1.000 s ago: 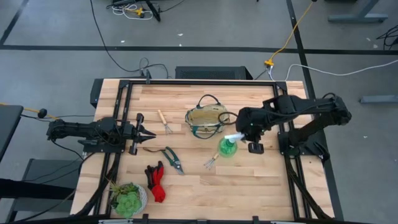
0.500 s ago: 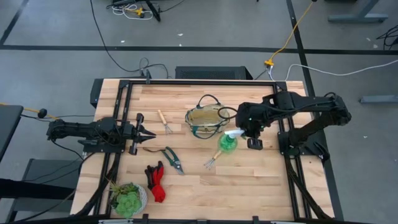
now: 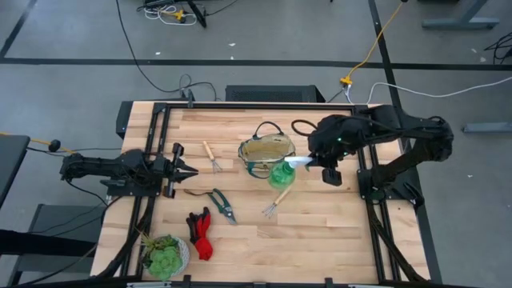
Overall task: Pick & Place Garden tools in Gardening bag
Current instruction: Put the green spray bottle into the gardening bag
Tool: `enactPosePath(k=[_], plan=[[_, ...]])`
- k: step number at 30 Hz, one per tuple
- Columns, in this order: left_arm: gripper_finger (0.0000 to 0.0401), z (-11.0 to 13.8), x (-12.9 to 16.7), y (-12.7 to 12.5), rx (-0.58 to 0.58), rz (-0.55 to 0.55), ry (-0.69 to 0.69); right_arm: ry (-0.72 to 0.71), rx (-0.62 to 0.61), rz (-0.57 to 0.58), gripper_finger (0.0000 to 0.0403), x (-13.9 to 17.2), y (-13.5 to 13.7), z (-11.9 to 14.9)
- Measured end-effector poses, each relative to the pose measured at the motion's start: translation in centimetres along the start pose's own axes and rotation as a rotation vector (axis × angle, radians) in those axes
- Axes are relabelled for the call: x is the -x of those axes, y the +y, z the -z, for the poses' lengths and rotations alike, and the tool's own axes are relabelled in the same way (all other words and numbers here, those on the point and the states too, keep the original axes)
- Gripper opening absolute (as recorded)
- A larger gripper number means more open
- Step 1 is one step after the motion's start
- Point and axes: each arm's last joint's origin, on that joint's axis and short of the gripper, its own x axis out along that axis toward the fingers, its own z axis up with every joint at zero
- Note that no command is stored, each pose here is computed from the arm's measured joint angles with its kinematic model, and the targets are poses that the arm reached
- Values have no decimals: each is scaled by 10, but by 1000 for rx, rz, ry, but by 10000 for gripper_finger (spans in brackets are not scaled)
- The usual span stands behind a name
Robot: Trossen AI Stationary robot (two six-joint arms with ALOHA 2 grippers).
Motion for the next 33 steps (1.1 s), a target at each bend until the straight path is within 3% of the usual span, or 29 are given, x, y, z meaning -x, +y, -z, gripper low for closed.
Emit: enactPosePath(k=[19,25,29,33], plan=[[42,-8,0,1,94,1,-82,45,29,6,54,-13,0,-4],[45,-13,0,4,133,-120,-102,44,45,5,54,-14,0,-5],[79,-28,0,7,140,-176,-132,44,45,5,54,-14,0,-5],[141,-43,-5,9,138,-182,-118,43,46,6,54,-14,0,-5]])
